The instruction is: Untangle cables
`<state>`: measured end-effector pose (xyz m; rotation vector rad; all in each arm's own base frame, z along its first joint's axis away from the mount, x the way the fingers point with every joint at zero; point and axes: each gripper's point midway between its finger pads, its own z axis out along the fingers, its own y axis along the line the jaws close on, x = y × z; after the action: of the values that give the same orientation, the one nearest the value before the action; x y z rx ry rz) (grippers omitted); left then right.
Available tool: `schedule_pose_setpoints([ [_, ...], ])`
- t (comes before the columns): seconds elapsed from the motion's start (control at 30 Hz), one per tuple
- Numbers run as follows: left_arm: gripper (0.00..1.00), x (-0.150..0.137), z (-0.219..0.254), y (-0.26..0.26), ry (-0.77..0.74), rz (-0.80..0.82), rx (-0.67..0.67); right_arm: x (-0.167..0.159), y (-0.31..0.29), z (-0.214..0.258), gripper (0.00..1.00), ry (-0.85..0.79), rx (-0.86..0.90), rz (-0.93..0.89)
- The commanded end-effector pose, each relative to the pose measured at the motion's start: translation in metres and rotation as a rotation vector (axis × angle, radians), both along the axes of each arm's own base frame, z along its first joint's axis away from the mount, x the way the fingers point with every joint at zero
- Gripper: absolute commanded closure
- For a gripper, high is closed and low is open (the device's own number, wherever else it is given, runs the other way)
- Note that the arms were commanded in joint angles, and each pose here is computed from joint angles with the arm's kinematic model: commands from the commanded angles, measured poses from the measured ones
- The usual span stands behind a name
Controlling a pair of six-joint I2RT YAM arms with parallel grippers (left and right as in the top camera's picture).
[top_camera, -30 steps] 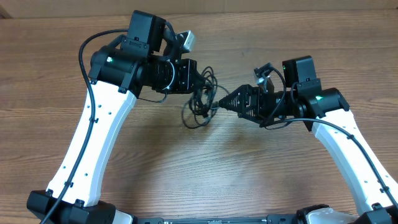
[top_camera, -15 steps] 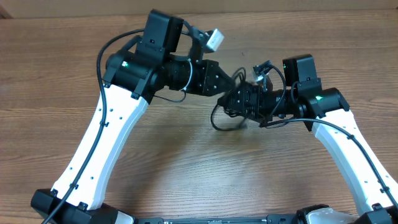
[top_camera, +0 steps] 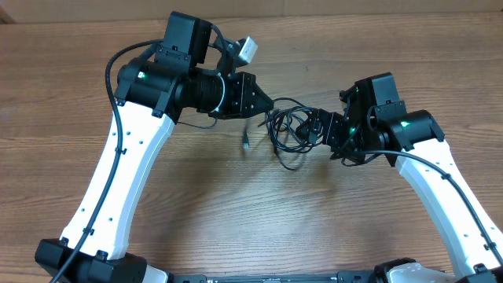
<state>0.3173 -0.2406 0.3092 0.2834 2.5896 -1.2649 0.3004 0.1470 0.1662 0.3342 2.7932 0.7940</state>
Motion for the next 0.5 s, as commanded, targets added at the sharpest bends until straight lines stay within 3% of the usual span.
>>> schedule_pose_setpoints([
  [0.0,0.96,0.015,-0.001,0.027,-0.082,0.123,0.146,0.007,0.002,-0.002,0.0,0.0,0.031,-0.021],
  [0.1,0.96,0.02,-0.014,0.044,-0.081,0.186,0.253,0.009,0.024,0.014,0.02,-0.029,0.163,0.042],
  [0.2,0.96,0.024,-0.022,0.058,-0.081,0.237,0.334,0.011,0.03,0.021,0.14,-0.045,0.205,0.059],
  [0.37,0.96,0.032,-0.038,0.1,-0.068,0.41,0.542,0.019,0.007,0.006,0.2,-0.049,0.066,-0.033],
  [0.47,0.96,0.031,-0.041,0.109,-0.049,0.455,0.574,0.018,-0.009,-0.005,0.19,-0.035,-0.029,-0.077],
])
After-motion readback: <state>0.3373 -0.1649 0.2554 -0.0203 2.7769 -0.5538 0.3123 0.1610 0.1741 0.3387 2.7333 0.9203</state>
